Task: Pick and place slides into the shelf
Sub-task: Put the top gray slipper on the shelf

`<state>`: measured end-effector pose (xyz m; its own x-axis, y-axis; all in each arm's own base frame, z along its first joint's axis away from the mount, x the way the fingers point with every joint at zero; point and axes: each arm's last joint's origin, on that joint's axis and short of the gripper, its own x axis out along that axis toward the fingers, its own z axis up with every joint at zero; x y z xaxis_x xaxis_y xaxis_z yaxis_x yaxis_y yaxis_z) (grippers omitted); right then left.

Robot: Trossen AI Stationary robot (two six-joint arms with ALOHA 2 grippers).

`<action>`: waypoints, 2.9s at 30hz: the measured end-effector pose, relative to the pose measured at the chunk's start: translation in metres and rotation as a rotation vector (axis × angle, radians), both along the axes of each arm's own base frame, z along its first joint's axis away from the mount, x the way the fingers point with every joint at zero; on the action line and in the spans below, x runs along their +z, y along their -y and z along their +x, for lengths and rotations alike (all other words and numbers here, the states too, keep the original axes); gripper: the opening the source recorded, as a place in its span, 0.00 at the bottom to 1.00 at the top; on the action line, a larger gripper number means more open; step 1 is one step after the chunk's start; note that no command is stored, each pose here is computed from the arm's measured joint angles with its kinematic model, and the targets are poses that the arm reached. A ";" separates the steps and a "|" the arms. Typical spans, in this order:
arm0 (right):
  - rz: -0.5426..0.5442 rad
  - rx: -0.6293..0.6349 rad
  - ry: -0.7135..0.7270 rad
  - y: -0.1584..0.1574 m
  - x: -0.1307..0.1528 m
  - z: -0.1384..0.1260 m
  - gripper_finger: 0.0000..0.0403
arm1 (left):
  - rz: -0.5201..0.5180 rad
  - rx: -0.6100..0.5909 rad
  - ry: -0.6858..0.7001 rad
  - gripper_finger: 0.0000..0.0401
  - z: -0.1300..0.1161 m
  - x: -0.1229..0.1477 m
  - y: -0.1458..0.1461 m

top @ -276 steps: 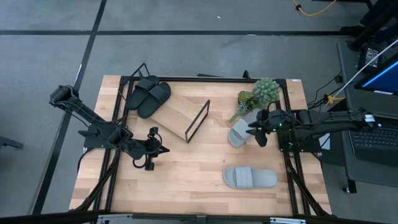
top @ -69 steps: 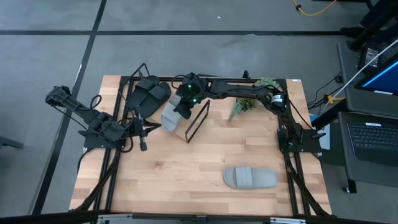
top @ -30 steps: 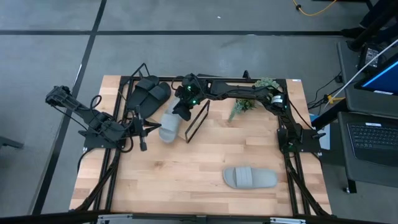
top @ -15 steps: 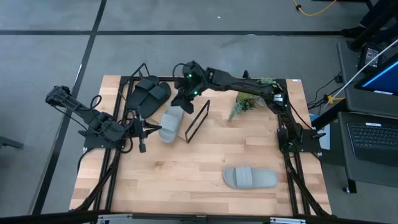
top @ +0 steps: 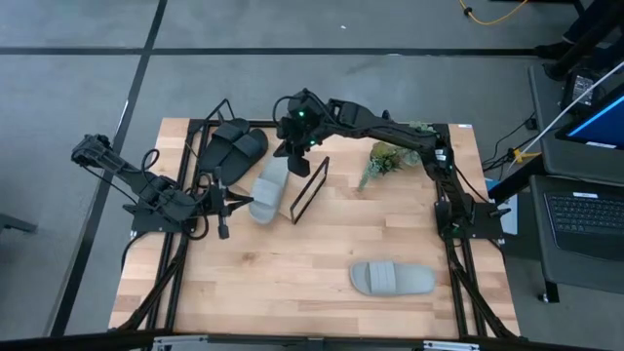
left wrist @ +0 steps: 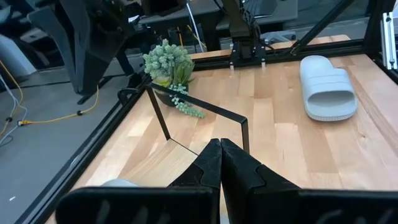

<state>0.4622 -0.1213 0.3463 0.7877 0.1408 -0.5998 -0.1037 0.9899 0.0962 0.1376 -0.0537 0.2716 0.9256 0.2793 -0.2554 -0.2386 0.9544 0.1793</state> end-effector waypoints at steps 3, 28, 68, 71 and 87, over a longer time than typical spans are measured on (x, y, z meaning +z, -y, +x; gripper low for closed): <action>-0.009 0.005 0.026 -0.002 0.001 0.002 0.01 | 0.000 0.000 -0.001 0.00 0.000 0.000 0.000; -0.068 0.073 0.387 -0.044 0.002 -0.075 0.01 | -0.010 0.007 -0.025 0.00 -0.001 -0.003 -0.001; -0.020 0.017 0.515 -0.103 -0.118 -0.268 0.01 | 0.242 -0.047 -0.272 0.00 0.033 -0.033 0.005; -0.023 0.017 0.517 -0.103 -0.118 -0.267 0.01 | 0.213 -0.057 -0.287 0.00 0.038 -0.035 0.007; -0.070 0.035 0.509 -0.103 -0.120 -0.268 0.01 | -0.069 0.022 -0.623 0.00 0.075 0.004 0.040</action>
<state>0.1946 -0.0181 0.2265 0.9778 0.1457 -0.1503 -0.1535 0.9873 -0.0415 0.2126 -0.0935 0.2755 0.5916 0.2601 -0.7631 -0.1285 0.9648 0.2293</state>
